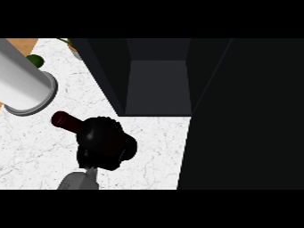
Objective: Pick up the wine, place it into the cabinet and close the cabinet
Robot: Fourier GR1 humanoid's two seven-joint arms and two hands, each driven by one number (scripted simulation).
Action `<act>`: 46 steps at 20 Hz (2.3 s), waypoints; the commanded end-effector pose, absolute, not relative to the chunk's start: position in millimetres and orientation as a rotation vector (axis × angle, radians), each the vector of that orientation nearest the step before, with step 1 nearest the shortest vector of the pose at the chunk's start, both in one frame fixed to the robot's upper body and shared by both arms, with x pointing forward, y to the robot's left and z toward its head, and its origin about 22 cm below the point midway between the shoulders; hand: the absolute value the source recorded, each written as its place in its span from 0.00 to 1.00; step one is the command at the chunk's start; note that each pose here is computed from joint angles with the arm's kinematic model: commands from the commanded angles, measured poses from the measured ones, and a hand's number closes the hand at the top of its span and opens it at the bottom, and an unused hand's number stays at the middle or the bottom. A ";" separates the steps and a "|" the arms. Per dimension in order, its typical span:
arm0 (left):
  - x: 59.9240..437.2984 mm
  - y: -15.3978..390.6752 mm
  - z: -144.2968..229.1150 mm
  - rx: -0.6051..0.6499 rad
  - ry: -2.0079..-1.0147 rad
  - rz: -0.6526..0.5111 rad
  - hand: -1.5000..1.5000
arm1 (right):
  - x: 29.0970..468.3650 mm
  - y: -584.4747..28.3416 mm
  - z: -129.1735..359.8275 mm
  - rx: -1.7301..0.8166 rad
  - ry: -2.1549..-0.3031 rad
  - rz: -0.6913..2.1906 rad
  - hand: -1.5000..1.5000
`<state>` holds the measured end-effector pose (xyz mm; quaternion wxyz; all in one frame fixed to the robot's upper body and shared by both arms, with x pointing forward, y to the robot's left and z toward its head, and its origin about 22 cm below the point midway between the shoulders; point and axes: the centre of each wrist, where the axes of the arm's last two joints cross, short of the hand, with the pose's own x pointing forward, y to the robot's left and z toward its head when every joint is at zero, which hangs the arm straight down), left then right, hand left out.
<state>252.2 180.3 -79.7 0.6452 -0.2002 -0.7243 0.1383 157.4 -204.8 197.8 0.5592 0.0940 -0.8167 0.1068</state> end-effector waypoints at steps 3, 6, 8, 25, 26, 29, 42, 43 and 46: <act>239.3 146.1 -43.7 -0.471 -1.599 0.338 1.00 | 145.0 -216.1 209.4 0.249 -1.961 0.258 0.00; 244.7 133.3 -70.3 -0.450 -1.598 0.360 1.00 | 158.4 -211.4 195.9 0.259 -1.940 0.250 0.00; 250.5 126.2 -53.3 -0.418 -1.562 0.398 1.00 | 137.0 -214.6 202.3 0.262 -1.933 0.272 0.00; 290.8 115.6 -91.9 -0.376 -1.615 0.410 1.00 | 163.5 -226.9 206.7 0.266 -1.933 0.252 0.00; 266.3 94.7 -77.5 -0.396 -1.603 0.377 1.00 | 153.6 -223.5 197.0 0.266 -1.931 0.259 0.00; 295.0 100.5 -81.2 -0.381 -1.606 0.380 1.00 | 166.4 -201.6 206.3 0.261 -1.937 0.274 0.00; 346.0 90.5 -42.9 -0.344 -1.597 0.450 1.00 | 182.1 -222.5 189.4 0.252 -1.930 0.243 0.00; 357.2 96.7 -43.2 -0.307 -1.621 0.447 1.00 | 170.5 -223.9 193.5 0.269 -1.928 0.261 0.00; 361.2 94.6 -41.9 -0.297 -1.632 0.450 1.00 | 174.7 -200.1 177.4 0.284 -1.930 0.274 0.00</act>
